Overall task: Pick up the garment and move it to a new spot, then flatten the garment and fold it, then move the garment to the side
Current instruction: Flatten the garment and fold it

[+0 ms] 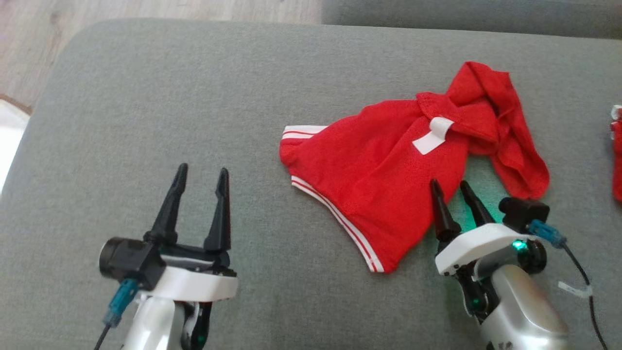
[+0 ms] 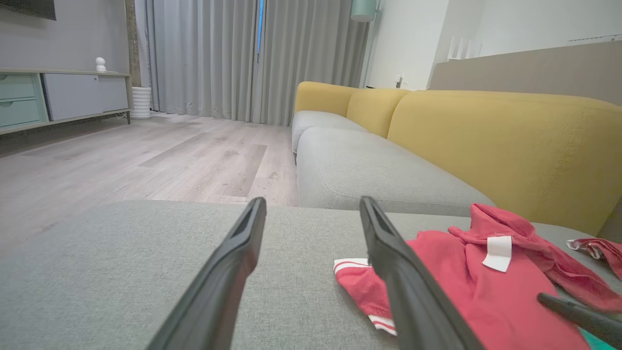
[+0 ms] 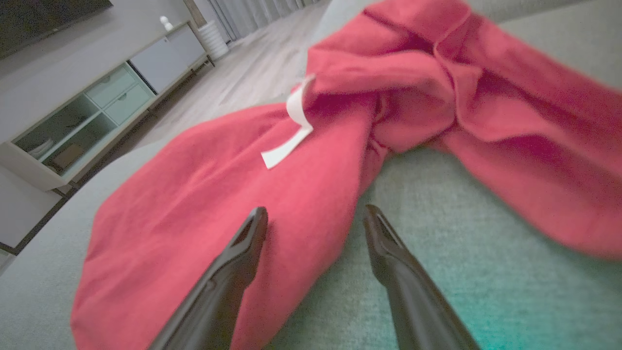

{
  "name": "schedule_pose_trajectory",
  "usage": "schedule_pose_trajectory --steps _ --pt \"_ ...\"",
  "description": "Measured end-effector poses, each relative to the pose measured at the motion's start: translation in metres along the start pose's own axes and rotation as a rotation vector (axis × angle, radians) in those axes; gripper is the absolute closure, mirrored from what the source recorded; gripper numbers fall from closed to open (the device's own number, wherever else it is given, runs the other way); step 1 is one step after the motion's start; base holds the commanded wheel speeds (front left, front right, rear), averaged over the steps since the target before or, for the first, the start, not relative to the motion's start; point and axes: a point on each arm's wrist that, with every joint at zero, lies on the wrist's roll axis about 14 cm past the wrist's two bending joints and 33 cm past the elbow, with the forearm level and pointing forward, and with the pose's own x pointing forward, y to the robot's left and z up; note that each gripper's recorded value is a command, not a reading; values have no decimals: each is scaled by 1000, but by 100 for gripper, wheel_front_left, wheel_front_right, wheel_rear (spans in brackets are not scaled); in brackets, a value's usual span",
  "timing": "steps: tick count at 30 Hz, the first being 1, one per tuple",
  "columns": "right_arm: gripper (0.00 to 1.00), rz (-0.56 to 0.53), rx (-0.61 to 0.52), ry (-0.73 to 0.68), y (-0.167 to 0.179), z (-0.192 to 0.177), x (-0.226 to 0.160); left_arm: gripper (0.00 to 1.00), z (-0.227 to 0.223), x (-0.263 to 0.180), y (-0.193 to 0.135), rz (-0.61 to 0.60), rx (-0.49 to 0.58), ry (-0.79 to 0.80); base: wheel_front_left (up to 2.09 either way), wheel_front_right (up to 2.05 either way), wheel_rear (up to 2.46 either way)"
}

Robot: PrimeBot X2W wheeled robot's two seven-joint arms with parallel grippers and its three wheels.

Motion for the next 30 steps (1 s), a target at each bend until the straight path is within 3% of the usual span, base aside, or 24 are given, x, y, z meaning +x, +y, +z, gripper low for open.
schedule_pose_trajectory --steps 3,5,15,30 --pt "0 15 40 52 7 -13 6 0 -2 -2 2 9 0 7 0 0 0" --pt "100 37 29 58 14 -12 10 0 -1 -3 3 12 0 6 0 0 0" --pt "100 71 -22 -94 24 30 3 0 5 0 -6 -20 -8 -16 0 0 0" --pt "100 43 -4 -494 18 139 -58 0 19 -3 -35 -103 -11 -58 0 0 0"
